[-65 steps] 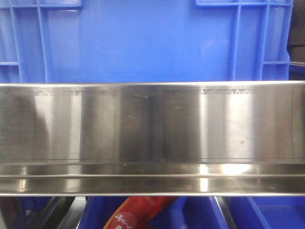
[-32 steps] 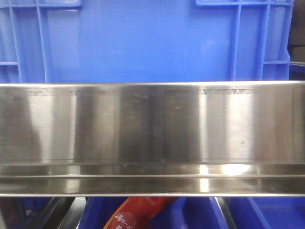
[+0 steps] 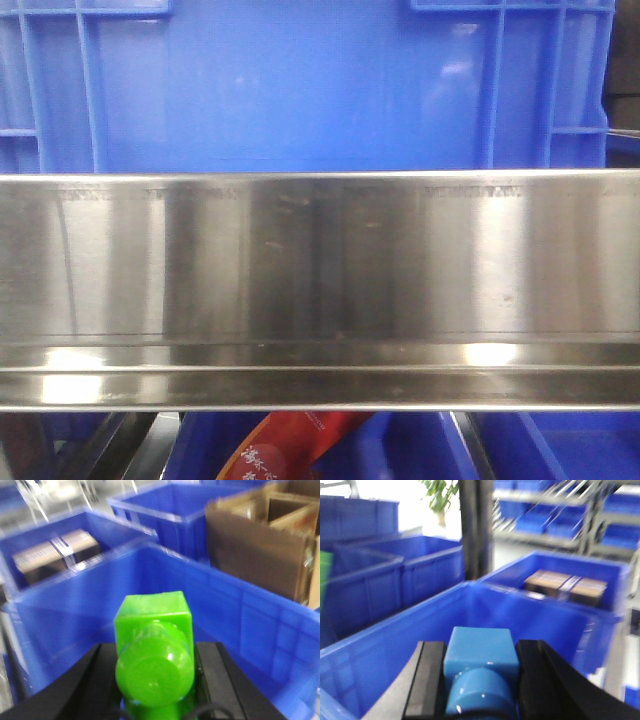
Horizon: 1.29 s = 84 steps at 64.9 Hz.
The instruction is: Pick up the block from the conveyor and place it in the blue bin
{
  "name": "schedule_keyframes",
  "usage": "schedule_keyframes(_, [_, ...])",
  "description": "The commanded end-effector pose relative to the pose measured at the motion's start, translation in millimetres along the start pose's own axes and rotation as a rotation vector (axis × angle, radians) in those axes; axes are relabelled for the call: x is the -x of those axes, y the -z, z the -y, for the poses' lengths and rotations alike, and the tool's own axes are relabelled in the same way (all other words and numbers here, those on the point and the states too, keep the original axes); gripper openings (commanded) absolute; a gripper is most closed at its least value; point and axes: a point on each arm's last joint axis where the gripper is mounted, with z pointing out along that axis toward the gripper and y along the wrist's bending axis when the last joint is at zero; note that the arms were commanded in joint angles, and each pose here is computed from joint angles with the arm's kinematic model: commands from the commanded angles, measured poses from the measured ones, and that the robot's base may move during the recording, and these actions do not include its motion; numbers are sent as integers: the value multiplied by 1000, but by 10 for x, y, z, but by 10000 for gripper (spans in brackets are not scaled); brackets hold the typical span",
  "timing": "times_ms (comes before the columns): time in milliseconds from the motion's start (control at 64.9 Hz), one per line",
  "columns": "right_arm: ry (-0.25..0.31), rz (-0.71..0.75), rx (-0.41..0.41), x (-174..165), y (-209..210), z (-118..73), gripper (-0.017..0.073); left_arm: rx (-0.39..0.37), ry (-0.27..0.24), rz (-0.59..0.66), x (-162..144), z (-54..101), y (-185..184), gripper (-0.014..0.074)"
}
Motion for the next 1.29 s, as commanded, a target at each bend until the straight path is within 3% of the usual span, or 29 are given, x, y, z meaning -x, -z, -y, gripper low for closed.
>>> schedule_keyframes(0, [10, -83, 7, -55, -291, -12, -153, -18, 0, -65, 27, 12, -260, -111])
schedule_keyframes(293, [4, -308, 2, -431, -974, 23, -153, -45, 4, -287, -273, 36, -1072, -111])
schedule_keyframes(447, [2, -343, 0, -511, -1096, 30, -150, -49, 5, -319, -336, 42, -1199, -103])
schedule_keyframes(509, [2, -350, 0, -528, -1121, 32, -126, -51, 6, -323, -344, 44, -1216, -55])
schedule_keyframes(601, [2, -355, 0, -535, -1128, 32, -25, -58, 15, -324, -348, 52, -1226, 66])
schedule_keyframes(832, [0, -366, 1, -545, -1124, 31, 447, -62, 19, -329, -352, 57, -1225, 496])
schedule_keyframes(925, [0, -370, 1, -549, -1123, 30, 542, -62, 23, -325, -344, 56, -1211, 607])
schedule_keyframes(1017, [1, -360, 2, -522, -1082, 28, 513, -62, 24, -321, -330, 56, -1180, 606])
schedule_keyframes(1094, [2, -337, 3, -463, -987, 22, 411, -63, 25, -309, -295, 55, -1092, 581])
schedule_keyframes(1202, [4, -292, 5, -361, -811, 13, 140, -63, 23, -300, -249, 53, -928, 459])
schedule_keyframes(1279, [5, -259, 6, -305, -672, 6, -45, -64, 22, -299, -223, 53, -797, 291])
